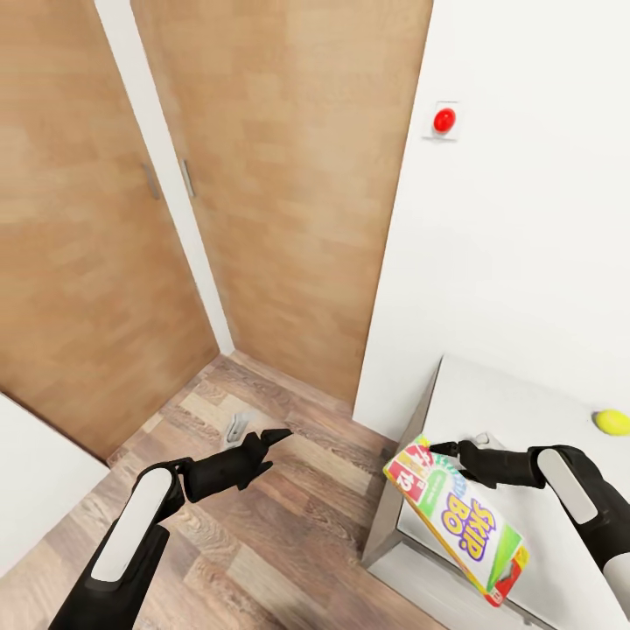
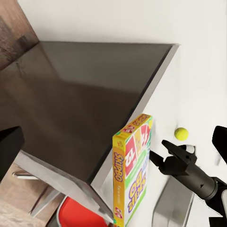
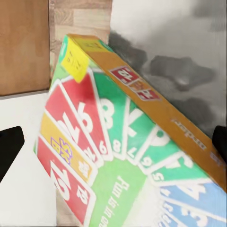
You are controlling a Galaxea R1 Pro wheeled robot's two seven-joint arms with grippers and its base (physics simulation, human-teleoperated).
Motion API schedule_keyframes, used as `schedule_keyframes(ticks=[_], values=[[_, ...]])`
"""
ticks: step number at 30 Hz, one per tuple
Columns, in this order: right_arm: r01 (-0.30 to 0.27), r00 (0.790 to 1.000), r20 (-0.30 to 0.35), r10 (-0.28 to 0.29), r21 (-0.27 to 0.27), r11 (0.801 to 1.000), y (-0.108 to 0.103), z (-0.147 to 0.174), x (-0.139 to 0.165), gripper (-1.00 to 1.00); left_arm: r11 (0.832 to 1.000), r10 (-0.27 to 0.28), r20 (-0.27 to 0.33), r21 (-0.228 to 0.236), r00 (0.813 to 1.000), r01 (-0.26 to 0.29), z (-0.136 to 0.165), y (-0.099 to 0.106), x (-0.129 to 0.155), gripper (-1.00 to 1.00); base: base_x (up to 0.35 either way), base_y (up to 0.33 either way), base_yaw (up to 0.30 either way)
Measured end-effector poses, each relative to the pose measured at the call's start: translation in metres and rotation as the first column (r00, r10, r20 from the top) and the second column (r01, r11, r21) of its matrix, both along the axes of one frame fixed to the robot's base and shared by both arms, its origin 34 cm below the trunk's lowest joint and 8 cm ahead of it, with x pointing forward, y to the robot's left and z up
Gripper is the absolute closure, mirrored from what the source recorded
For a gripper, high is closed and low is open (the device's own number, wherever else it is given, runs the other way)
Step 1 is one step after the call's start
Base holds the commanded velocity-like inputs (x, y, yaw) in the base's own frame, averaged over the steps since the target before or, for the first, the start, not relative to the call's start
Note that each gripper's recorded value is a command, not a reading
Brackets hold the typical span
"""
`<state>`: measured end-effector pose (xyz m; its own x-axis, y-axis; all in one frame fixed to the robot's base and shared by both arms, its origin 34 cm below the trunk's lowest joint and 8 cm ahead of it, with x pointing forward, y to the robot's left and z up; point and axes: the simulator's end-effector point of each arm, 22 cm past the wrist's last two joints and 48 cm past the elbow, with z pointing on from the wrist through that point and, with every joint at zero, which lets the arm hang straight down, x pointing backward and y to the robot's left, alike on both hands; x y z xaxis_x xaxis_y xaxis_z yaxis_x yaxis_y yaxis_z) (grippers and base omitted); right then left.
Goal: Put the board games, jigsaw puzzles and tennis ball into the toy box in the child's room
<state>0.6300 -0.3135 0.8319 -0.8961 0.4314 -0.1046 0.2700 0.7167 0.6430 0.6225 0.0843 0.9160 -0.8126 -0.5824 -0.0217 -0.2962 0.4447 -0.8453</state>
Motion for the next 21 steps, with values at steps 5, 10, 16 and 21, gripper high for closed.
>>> schedule_keyframes(ticks=[5,10,16,21], values=[[0.000,1.000,0.003,0.000,0.000,1.000,0.0000,0.0013,0.0005,-1.00,1.000,0.000,0.002,0.000,1.000,0.000,0.0012,0.0000,0.0002,-1.00,0.000,0.000,0.233],[0.000,1.000,0.004,0.000,0.001,1.000,0.0002,0.0021,0.0007,-1.00,1.000,0.000,0.004,0.000,1.000,0.000,0.0018,-0.0001,0.0003,-1.00,0.000,0.000,0.128],[0.000,1.000,0.005,0.000,0.002,1.000,0.0005,0.0024,0.0008,-1.00,1.000,0.000,0.004,0.000,1.000,0.000,0.0021,-0.0001,0.0004,-1.00,0.000,0.000,0.048],[0.000,1.000,0.005,0.000,0.002,1.000,0.0004,0.0025,0.0008,-1.00,1.000,0.000,0.004,0.000,1.000,0.000,0.0022,-0.0001,0.0004,-1.00,0.000,0.000,0.018]])
